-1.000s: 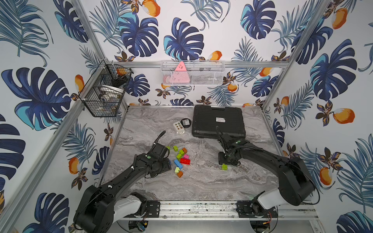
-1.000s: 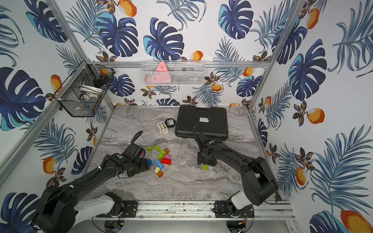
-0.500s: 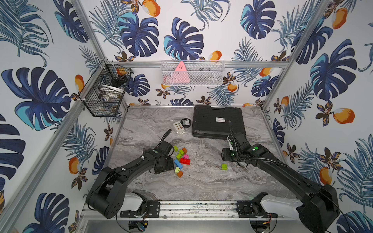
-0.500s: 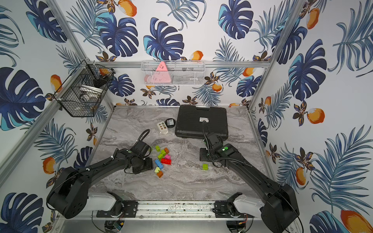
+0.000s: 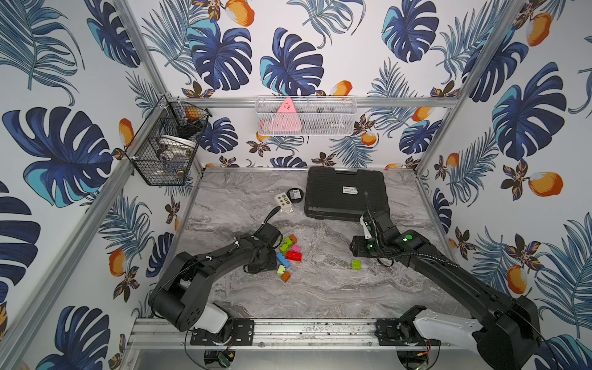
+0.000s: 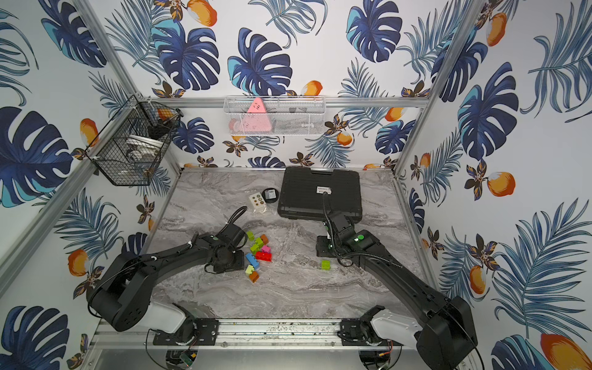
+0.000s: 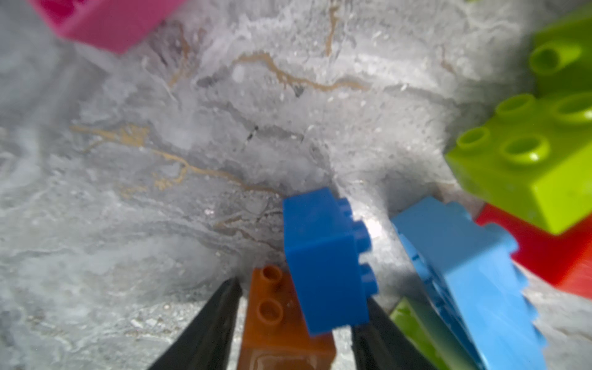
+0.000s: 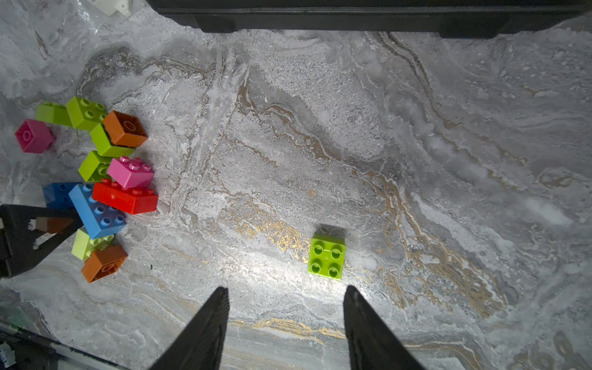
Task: Assemble the letter h with lego
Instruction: Pick up the lego brick from the center of the board.
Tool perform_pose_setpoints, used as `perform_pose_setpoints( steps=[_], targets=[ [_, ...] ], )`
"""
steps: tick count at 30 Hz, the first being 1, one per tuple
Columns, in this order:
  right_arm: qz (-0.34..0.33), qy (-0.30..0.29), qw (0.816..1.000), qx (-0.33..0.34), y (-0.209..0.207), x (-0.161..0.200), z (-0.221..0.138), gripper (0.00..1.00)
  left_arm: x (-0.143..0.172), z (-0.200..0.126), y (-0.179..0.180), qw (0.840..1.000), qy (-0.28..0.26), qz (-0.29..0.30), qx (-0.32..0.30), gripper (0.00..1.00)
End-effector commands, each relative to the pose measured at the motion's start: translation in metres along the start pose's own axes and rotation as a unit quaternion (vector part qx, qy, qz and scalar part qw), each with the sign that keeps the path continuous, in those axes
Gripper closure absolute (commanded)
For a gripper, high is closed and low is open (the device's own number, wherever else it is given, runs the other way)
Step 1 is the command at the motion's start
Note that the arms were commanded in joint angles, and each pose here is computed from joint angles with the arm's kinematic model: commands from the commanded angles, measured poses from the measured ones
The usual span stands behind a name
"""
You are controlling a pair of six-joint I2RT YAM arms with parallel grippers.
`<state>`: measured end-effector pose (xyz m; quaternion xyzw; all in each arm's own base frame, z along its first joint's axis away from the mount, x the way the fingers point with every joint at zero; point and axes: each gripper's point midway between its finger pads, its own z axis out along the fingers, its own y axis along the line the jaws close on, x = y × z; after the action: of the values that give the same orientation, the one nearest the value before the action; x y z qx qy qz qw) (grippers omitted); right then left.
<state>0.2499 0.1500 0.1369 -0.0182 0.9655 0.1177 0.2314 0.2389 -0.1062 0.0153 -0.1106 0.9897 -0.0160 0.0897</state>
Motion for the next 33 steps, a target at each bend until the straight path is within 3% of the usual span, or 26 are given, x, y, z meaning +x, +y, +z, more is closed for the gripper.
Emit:
perform_pose_setpoints(
  steps=[1,4,11,19,25,27,29,33],
  targets=[
    [-0.002,-0.009,1.000,-0.020,0.007,-0.004,-0.002,0.41,-0.009,0.001,0.013,0.998,-0.024,0.013,-0.050,0.32],
    [-0.004,-0.009,1.000,-0.025,0.009,-0.003,-0.004,0.41,-0.012,-0.002,0.013,0.998,-0.038,0.020,-0.054,0.31],
    [-0.017,-0.010,1.000,-0.022,0.010,-0.007,-0.008,0.41,-0.007,-0.004,0.001,0.998,-0.040,0.042,-0.035,0.63],
    [-0.006,-0.002,0.999,-0.032,0.012,-0.003,-0.005,0.41,0.010,-0.017,-0.020,0.997,-0.029,0.066,0.006,0.63],
    [-0.002,0.042,0.990,-0.132,0.051,0.003,-0.008,0.39,0.003,-0.056,-0.048,0.989,-0.083,0.084,0.091,0.62],
    [0.004,0.066,0.982,-0.177,0.070,0.003,-0.013,0.37,0.000,-0.078,-0.067,0.976,-0.118,0.094,0.159,0.62],
    [0.006,0.130,0.961,-0.244,0.097,0.013,-0.020,0.37,0.000,-0.098,-0.085,0.959,-0.145,0.103,0.221,0.62],
    [0.036,0.213,0.934,-0.283,0.120,0.018,-0.025,0.39,0.014,-0.137,-0.125,0.904,-0.168,0.146,0.364,0.62]
  ],
)
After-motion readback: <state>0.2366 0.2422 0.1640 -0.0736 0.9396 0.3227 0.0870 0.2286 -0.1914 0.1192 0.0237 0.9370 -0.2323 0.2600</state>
